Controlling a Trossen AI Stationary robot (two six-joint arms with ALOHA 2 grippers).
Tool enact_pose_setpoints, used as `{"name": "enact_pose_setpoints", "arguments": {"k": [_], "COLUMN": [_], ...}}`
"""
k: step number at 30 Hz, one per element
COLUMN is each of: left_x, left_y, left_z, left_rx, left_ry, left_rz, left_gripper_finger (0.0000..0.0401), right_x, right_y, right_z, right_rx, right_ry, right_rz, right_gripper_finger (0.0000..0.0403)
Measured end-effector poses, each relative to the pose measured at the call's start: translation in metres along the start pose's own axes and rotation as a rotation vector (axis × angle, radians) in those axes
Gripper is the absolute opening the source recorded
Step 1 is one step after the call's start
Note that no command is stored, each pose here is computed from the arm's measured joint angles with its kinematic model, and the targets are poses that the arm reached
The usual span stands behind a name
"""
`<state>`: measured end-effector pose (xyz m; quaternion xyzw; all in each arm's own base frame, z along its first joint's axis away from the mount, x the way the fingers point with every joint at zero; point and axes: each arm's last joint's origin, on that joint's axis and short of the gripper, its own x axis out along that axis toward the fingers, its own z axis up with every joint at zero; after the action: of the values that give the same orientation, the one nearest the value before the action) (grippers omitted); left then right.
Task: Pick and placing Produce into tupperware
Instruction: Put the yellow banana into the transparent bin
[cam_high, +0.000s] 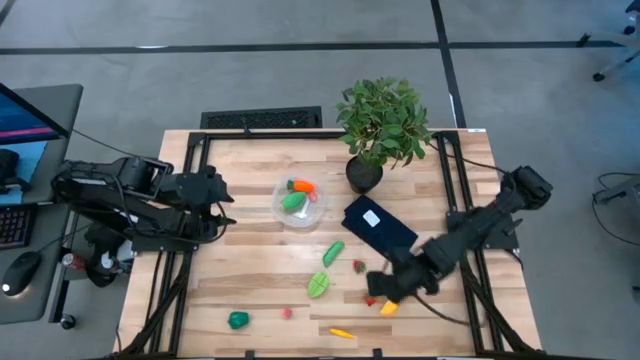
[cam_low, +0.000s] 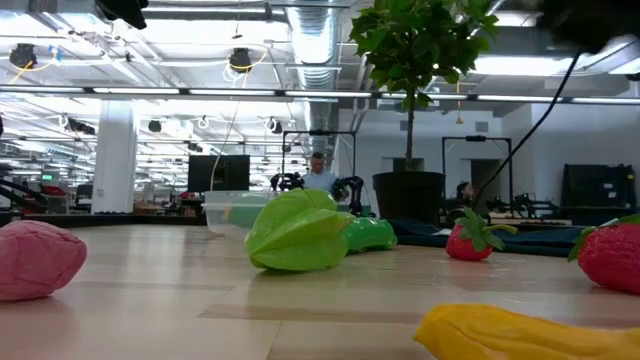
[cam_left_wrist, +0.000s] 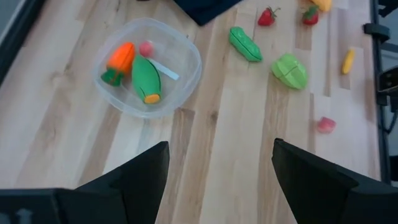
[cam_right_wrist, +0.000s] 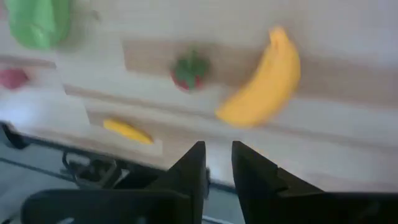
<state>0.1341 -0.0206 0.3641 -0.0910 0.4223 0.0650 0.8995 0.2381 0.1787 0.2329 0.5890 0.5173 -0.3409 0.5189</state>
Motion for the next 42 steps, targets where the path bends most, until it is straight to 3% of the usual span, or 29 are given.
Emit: {"name": "enact_pose_setpoints", "arguments": {"k": [6,15,19,42], "left_x": [0.000,0.000,0.000,0.000], "left_y": [0.001,0.002,0.003,0.004], "left_z": [0.000,0.001,0.001,0.001], "left_rx": [0.037,0.087,0.093,0.089], "left_ry": [-0.016,-0.031,-0.037,-0.044], "left_rz": [0.042,0.093,0.111,0.135], "left_gripper_finger": [0.0272,0.0272,0.0272,0.0272], "right_x": [0.001,0.003,0.004,0.066], "right_y": [-0.007,-0.010,-0.011,-0.006], "right_z": [-0.012,-0.010,-0.003,0.002], "right_rx": [0.062,0.085,0.117,0.139], "right_ry": [0.000,-0.010,-0.021,-0.089], "right_rz": [0.009,-0.053,-0.102,-0.284], "right_gripper_finger": [0.0117,0.0270,0.0309,0.0305]}}
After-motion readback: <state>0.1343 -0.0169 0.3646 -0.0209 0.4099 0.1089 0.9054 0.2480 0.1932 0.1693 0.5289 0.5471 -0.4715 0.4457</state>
